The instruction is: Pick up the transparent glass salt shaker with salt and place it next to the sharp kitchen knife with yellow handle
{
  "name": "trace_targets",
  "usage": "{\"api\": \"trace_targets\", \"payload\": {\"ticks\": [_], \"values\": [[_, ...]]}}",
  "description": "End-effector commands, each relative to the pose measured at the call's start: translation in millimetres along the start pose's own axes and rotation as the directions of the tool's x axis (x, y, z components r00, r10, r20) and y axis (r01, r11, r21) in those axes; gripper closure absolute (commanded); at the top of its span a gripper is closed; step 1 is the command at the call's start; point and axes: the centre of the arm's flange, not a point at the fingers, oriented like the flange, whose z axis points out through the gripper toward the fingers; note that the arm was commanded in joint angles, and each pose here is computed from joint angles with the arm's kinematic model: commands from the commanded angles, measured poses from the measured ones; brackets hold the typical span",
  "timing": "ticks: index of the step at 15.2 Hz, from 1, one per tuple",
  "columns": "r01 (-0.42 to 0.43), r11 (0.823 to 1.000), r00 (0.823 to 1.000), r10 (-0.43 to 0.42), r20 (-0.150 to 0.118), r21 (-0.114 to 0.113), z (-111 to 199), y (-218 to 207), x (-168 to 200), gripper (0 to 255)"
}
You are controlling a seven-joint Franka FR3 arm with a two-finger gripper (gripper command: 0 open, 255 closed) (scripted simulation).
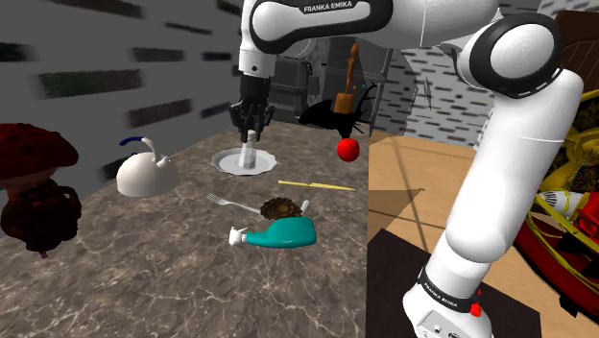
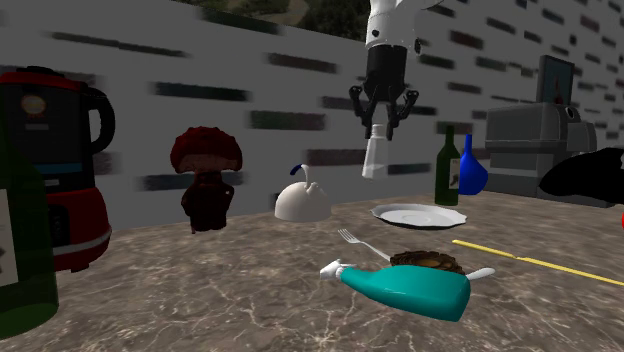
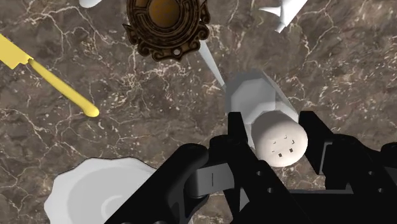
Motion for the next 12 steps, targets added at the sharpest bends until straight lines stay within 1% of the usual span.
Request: {"api": "trace_targets", "payload": {"ticks": [1,12], "values": [[0.002,1.0,1.0,-0.002,0.0,0.0,-2,25,10,255],[0.002,1.0,1.0,-0.002,0.0,0.0,-12,164,48,255]]}}
